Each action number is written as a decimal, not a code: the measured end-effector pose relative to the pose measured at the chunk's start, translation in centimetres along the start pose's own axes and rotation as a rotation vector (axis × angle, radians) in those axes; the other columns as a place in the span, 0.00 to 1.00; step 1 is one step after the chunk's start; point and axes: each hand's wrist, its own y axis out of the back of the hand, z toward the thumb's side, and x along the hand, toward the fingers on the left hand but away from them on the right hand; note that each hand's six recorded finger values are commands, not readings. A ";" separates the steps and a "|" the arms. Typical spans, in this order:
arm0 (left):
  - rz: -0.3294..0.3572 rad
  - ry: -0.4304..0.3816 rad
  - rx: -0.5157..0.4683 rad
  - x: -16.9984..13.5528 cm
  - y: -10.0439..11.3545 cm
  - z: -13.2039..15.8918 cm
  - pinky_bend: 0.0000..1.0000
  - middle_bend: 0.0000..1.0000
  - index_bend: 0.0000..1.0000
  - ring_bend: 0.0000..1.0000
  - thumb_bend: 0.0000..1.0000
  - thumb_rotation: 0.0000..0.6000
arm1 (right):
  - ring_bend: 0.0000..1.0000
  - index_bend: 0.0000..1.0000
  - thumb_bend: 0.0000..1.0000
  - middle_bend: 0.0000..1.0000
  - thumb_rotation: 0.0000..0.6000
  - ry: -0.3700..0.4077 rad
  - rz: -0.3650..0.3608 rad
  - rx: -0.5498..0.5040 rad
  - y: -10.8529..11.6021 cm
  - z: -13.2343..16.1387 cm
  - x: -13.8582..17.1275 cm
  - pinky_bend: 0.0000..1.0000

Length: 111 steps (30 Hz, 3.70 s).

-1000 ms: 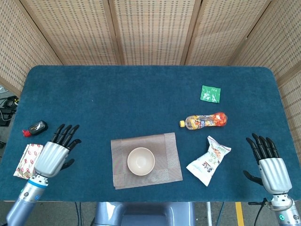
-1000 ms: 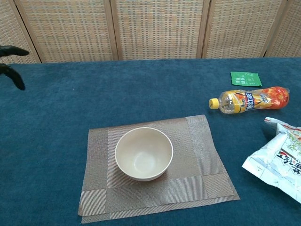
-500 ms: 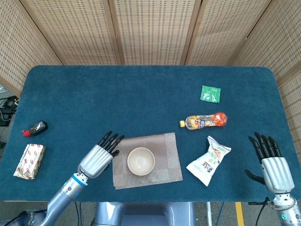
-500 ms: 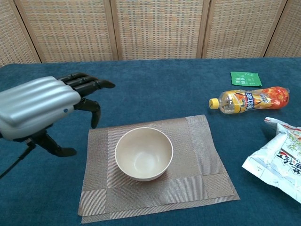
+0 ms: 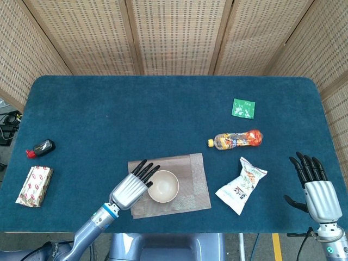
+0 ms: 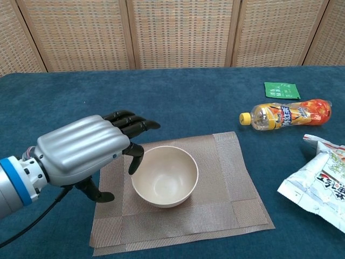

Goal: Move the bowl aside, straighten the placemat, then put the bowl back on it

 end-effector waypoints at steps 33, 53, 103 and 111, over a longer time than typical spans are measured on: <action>-0.019 0.009 0.033 3.1 -2.1 1.7 0.00 0.00 0.67 0.00 0.54 1.00 | 0.00 0.00 0.05 0.00 1.00 0.011 -0.016 -0.024 0.5 -0.1 0.1 0.00; 0.011 0.295 0.105 -0.5 0.3 -13.9 0.00 0.00 0.66 0.00 0.54 1.00 | 0.00 0.00 0.05 0.00 1.00 0.017 -0.014 -0.015 0.5 0.1 0.2 0.00; -0.190 0.567 0.100 -10.5 -3.0 -25.8 0.00 0.00 0.10 0.00 0.19 1.00 | 0.00 0.00 0.05 0.00 1.00 0.033 -0.015 0.000 0.1 0.8 0.3 0.00; -0.006 0.479 0.033 -11.2 2.4 -22.6 0.00 0.00 0.14 0.00 0.19 1.00 | 0.00 0.00 0.05 0.00 1.00 0.039 -0.020 0.001 0.2 1.0 0.4 0.00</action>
